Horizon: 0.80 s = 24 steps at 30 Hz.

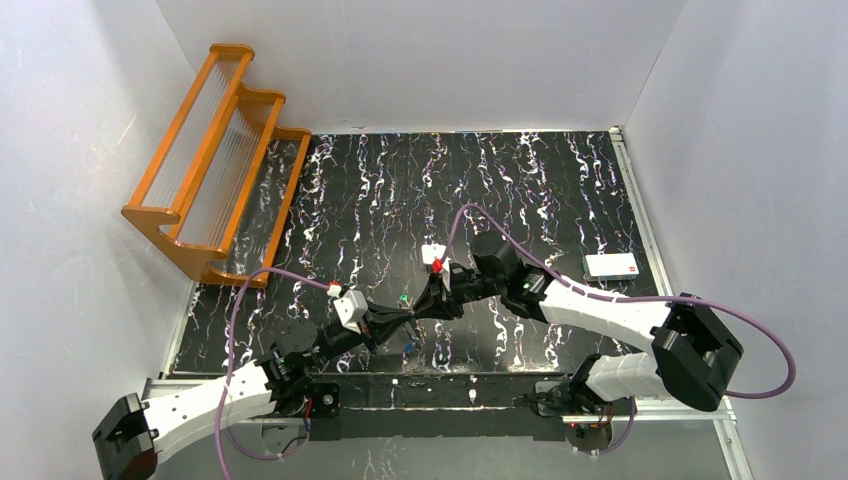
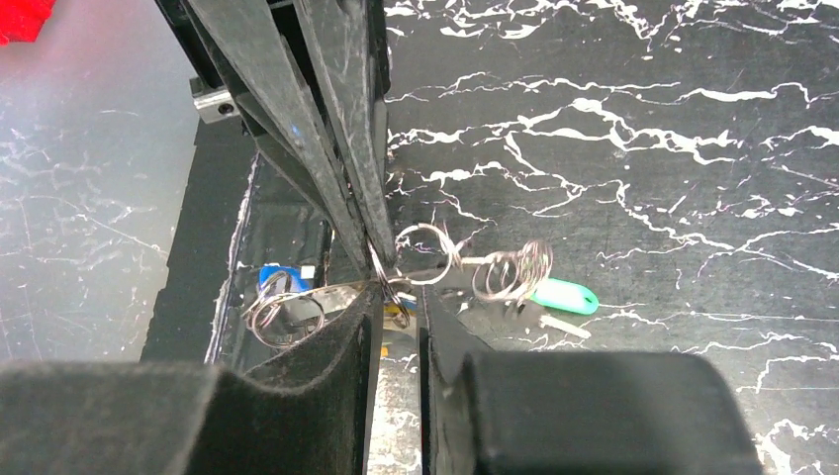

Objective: Put the keys on the keyring

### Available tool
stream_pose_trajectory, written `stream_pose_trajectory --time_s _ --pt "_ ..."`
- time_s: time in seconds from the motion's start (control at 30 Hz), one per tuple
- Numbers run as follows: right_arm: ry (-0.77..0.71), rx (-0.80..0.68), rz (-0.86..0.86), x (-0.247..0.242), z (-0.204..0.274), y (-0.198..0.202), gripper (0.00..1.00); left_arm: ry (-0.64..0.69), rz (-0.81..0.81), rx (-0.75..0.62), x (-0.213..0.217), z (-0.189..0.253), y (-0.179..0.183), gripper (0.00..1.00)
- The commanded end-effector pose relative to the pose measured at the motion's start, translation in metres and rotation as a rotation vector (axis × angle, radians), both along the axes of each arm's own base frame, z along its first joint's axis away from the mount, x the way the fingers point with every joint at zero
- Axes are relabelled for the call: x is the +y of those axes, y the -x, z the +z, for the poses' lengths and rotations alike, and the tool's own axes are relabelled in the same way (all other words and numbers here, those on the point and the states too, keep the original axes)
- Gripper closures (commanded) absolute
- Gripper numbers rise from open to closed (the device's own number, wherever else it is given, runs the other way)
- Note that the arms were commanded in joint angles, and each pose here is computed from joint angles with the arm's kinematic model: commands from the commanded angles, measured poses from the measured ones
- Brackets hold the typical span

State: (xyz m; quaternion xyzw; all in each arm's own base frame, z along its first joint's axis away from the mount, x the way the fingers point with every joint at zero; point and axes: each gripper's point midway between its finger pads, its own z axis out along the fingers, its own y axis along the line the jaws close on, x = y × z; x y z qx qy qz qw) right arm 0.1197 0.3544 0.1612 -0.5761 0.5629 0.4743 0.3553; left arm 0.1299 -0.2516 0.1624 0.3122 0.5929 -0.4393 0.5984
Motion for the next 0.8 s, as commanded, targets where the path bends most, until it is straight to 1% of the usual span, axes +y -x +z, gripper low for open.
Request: stream_pose_trajectory --time_s 0.0,0.23,0.33,0.4,0.6,0.67,0.7,0.73,0.77 --pt "0.007 0.002 -0.015 -0.001 -0.011 -0.003 0.73 0.093 0.002 -0.054 0.003 0.02 0.001 1.0" --pt "-0.019 0.012 0.007 0.0 -0.009 0.002 0.75 0.107 0.0 -0.071 0.003 0.025 0.002 1.0" --pt "-0.046 0.017 0.019 0.002 -0.005 0.003 0.84 0.11 -0.007 -0.075 0.003 0.026 0.003 1.0" --pt "-0.058 0.019 0.022 0.003 -0.003 0.004 0.87 0.115 -0.01 -0.078 0.002 0.028 0.004 1.0" --pt "-0.07 -0.005 0.026 0.001 0.002 0.005 0.88 0.128 -0.009 -0.093 0.004 0.031 0.004 1.0" --pt "-0.071 -0.033 0.006 -0.001 0.004 0.001 0.85 0.132 -0.007 -0.099 0.005 0.032 0.004 1.0" --pt "-0.071 -0.048 -0.011 -0.003 0.005 -0.001 0.77 0.134 -0.006 -0.104 0.005 0.033 0.004 1.0" --pt "-0.072 -0.067 -0.03 -0.004 0.007 -0.005 0.66 0.134 -0.005 -0.106 0.005 0.033 0.004 1.0" --pt "-0.076 -0.087 -0.048 -0.006 0.01 -0.007 0.58 0.137 -0.003 -0.11 0.006 0.034 0.004 1.0"
